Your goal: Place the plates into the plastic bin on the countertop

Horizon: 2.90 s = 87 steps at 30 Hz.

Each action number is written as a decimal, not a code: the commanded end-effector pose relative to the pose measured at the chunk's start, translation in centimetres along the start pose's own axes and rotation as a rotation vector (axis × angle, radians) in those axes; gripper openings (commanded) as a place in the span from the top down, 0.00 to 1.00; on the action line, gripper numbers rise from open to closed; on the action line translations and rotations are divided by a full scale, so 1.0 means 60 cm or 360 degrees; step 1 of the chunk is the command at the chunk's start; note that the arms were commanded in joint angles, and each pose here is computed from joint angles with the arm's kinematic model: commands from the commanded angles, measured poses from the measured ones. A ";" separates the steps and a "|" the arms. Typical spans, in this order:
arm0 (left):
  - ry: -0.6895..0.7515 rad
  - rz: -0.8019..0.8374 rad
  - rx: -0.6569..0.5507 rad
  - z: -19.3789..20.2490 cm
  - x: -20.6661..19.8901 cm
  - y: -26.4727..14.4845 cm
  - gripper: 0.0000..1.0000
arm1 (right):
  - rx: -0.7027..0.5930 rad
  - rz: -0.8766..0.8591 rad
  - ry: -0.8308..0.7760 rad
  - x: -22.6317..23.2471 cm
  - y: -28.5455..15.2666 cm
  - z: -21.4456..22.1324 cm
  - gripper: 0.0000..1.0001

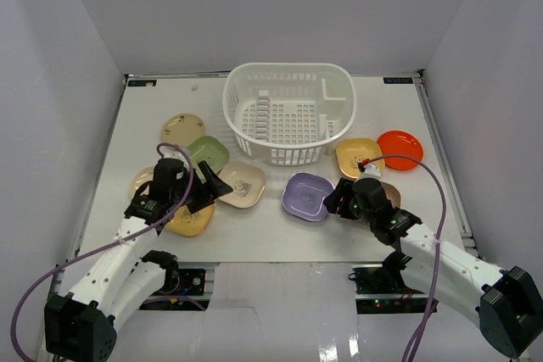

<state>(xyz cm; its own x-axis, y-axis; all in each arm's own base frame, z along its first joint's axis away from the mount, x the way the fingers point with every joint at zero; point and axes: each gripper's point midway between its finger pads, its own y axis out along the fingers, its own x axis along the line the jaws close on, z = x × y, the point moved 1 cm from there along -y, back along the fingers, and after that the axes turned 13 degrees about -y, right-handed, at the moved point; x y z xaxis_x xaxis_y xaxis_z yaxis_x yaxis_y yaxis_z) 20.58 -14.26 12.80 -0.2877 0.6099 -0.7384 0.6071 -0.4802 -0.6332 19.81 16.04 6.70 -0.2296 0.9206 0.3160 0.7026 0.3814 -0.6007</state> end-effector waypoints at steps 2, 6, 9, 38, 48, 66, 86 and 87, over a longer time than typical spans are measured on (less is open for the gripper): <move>-0.0091 -0.0116 -0.0066 -0.005 0.020 0.018 0.14 | -0.0086 0.0005 0.0065 0.008 0.018 -0.015 0.45; -0.0047 -0.0208 -0.0086 0.003 0.023 0.036 0.15 | -0.0054 0.0054 0.0074 0.000 0.032 -0.003 0.53; -0.0009 -0.0287 -0.0107 0.010 0.028 0.048 0.15 | -0.0061 0.0064 0.0102 -0.001 0.041 -0.001 0.60; 0.0099 -0.0555 -0.0443 0.005 0.051 0.124 0.44 | -0.0803 -0.0373 -0.0372 0.216 -0.143 -0.401 0.92; 0.0162 -0.0619 -0.0504 -0.004 0.064 0.135 0.61 | -0.0500 0.0196 -0.0655 0.139 0.124 -0.502 0.92; 0.0234 -0.0443 -0.0438 0.002 0.027 0.106 1.00 | -0.0115 0.0446 -0.0668 0.042 0.263 -0.412 0.67; 0.0522 0.0321 -0.0540 -0.092 -0.376 -0.041 1.00 | -0.0831 0.0196 -0.0280 0.073 -0.076 -0.497 0.73; 0.0545 0.0310 -0.0558 -0.107 -0.397 -0.031 1.00 | -0.0906 0.0227 -0.0234 0.061 -0.111 -0.492 0.82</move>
<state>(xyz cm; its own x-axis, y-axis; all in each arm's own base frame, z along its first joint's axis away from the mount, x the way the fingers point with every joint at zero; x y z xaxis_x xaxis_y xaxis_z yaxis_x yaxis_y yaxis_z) 27.93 -22.56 30.52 0.0254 0.6886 -0.7247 0.8326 -0.4159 -0.3659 35.85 17.05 34.29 -0.2713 0.9601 0.0676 0.9460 0.2790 -0.1652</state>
